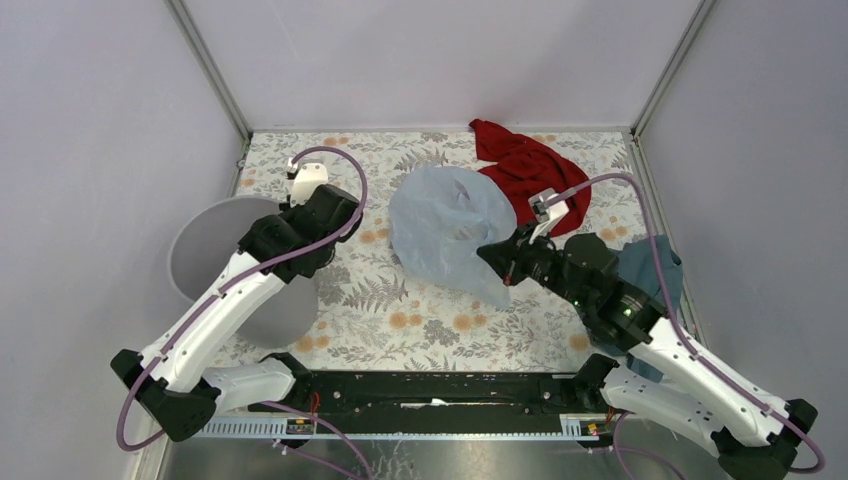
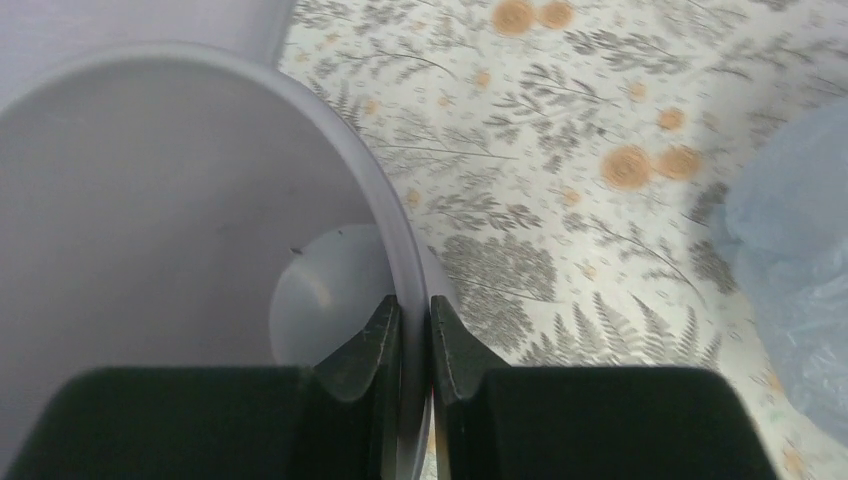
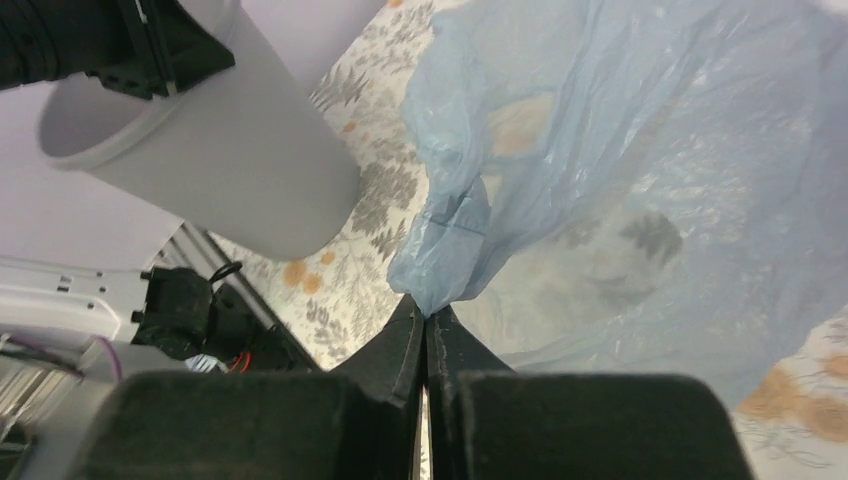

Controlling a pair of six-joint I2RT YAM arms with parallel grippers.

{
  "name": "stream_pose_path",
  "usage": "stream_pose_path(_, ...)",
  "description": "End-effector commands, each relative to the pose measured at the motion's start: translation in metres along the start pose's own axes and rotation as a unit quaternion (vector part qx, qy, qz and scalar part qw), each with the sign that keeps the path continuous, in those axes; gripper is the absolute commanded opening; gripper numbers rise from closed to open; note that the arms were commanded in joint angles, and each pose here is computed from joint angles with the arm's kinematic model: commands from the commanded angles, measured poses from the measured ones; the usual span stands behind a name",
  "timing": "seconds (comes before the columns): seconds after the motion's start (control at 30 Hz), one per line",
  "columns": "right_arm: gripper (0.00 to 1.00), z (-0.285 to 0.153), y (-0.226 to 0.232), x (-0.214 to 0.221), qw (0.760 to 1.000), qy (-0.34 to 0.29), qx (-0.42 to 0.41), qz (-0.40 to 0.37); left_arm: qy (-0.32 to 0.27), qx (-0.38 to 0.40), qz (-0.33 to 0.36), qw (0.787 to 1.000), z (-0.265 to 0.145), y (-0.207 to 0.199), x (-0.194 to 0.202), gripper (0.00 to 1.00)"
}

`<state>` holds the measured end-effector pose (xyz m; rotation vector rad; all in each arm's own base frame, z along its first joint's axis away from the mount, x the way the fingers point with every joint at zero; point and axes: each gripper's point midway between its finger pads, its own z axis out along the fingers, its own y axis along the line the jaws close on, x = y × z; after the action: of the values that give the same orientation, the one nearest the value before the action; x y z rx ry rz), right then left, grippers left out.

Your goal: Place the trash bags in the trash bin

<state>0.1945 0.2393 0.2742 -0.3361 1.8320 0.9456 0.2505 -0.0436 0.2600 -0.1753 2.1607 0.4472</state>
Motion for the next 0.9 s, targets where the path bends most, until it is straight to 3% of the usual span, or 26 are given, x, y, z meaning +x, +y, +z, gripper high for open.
stream_pose_path(0.0,0.00,-0.033,0.006,-0.066,0.994,-0.075,0.033,-0.071,0.000,0.124,-0.010,0.992,-0.021,-0.033,-0.019,0.10)
stream_pose_path(0.37,0.00,-0.113,0.005,-0.135,0.973,-0.195,0.086,-0.093,-0.044,0.363,-0.046,0.930,-0.095,-0.127,-0.059,0.02)
stream_pose_path(0.63,0.00,-0.149,-0.008,-0.149,0.959,-0.242,0.125,-0.083,-0.052,0.446,-0.040,0.893,-0.142,-0.204,-0.037,0.00)
stream_pose_path(0.77,0.00,-0.162,-0.011,-0.155,0.954,-0.251,0.138,-0.089,-0.045,0.475,-0.043,0.878,-0.152,-0.226,-0.031,0.11)
stream_pose_path(0.87,0.00,-0.168,-0.009,-0.166,0.949,-0.260,0.145,-0.105,-0.040,0.491,-0.025,0.870,-0.159,-0.236,-0.028,0.27)
